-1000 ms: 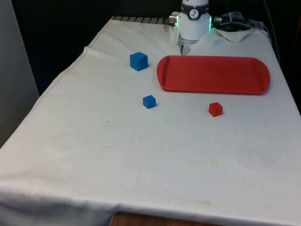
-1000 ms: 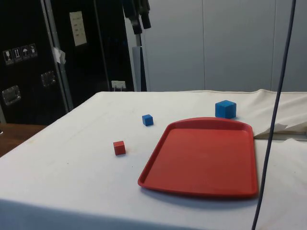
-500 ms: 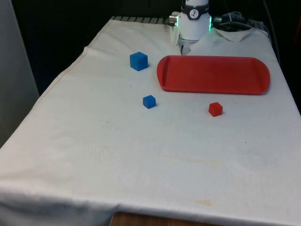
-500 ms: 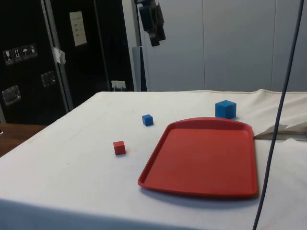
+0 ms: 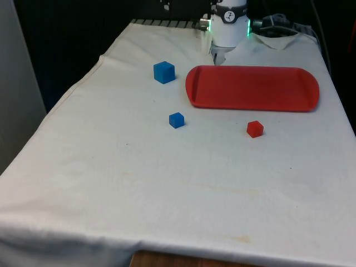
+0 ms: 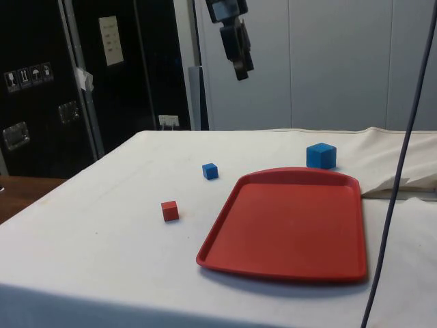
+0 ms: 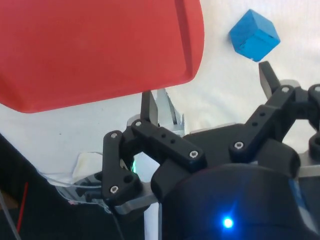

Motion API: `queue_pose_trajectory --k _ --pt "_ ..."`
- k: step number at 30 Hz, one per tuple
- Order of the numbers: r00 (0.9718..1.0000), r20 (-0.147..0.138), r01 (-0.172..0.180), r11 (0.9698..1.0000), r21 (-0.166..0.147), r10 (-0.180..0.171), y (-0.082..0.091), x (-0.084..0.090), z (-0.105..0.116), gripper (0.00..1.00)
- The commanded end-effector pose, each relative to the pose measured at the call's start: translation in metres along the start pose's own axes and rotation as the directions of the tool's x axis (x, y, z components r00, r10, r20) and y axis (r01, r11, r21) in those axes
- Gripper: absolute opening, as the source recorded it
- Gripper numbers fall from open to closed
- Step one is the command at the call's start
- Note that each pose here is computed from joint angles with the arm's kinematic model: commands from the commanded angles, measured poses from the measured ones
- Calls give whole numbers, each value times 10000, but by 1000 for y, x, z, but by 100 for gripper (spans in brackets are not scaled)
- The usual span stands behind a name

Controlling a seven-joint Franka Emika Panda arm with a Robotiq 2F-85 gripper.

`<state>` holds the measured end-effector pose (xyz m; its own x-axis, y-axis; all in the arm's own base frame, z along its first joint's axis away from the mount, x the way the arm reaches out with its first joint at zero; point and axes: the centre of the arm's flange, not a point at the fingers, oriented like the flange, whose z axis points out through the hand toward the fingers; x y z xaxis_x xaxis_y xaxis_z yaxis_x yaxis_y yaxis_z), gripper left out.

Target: Pick up the largest block and place it onto the tray.

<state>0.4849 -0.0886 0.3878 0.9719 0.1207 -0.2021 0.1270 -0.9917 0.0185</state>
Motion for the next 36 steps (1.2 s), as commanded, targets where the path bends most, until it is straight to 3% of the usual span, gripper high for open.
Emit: queue_pose_trajectory --k 1,9,18,25,36 --pt "10000 -33 20 10000 -89 -21 2 -2 4 100" --pt "9996 276 -23 10000 -74 25 6 -8 23 100" --pt "9988 404 -273 9996 -84 276 15 -15 47 100" --pt "9964 484 -681 9974 -218 691 27 -14 71 100" --pt "9930 714 -922 9952 -317 943 47 -23 96 100"
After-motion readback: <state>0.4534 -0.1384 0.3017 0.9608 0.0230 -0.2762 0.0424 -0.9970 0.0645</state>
